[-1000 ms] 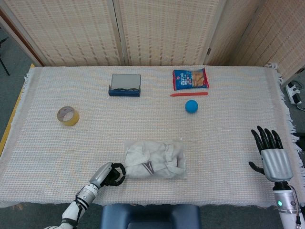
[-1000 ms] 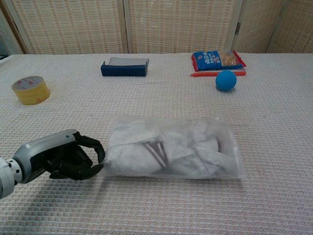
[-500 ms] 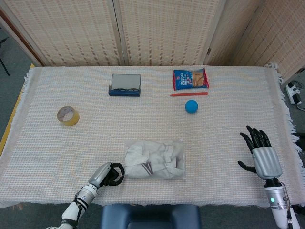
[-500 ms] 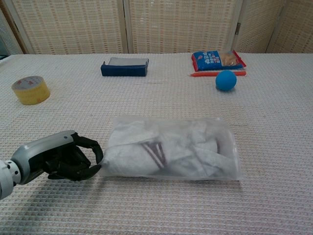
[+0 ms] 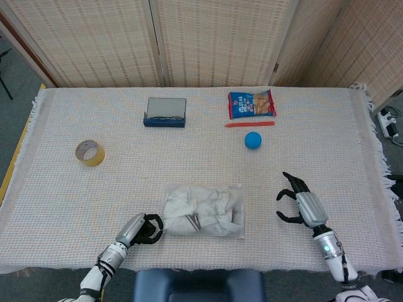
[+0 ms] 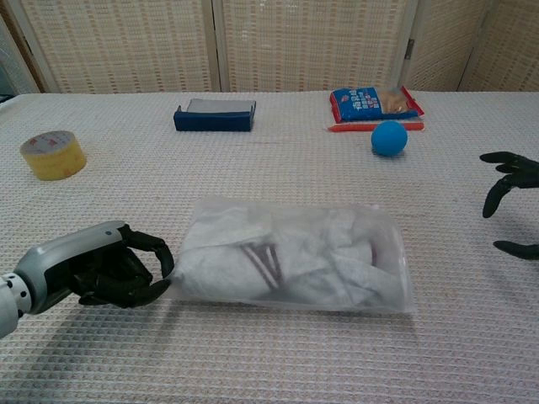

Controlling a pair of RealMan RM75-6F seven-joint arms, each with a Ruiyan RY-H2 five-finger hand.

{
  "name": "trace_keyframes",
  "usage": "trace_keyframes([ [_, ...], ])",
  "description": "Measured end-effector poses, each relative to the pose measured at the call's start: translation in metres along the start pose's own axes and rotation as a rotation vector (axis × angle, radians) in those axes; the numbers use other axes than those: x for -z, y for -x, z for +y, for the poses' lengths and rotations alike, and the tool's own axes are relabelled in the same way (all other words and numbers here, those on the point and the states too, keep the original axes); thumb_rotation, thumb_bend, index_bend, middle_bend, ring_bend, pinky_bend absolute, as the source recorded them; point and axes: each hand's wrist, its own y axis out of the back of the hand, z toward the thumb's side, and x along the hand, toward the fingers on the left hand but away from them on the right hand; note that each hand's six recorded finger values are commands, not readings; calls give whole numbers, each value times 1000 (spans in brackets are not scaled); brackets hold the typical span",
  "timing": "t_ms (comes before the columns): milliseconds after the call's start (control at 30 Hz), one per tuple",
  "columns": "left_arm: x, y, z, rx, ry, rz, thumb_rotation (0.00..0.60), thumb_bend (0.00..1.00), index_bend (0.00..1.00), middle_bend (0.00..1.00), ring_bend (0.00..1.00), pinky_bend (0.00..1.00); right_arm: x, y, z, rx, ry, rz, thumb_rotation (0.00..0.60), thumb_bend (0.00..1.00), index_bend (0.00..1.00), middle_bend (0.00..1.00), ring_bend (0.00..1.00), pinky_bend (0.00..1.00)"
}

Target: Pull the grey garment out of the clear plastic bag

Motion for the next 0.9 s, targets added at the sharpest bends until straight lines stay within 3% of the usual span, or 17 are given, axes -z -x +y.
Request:
trace_keyframes([
  [233,1,1,5,-12,4,4,599,900,771,1000,1000,1000,-8,4,-43,-81,148,-2,600,230,458,0,0,0],
  [433,2,0,6,-13,7,7,600,896,771,1000,1000,1000,-24,6,-64,-95,264,24,600,231,458,0,0,0],
  [900,2,-2,9,-23,3,13,600,889,772,1000,1000,1000,-48,17,-82,-135,365,55,600,230,458,0,0,0],
])
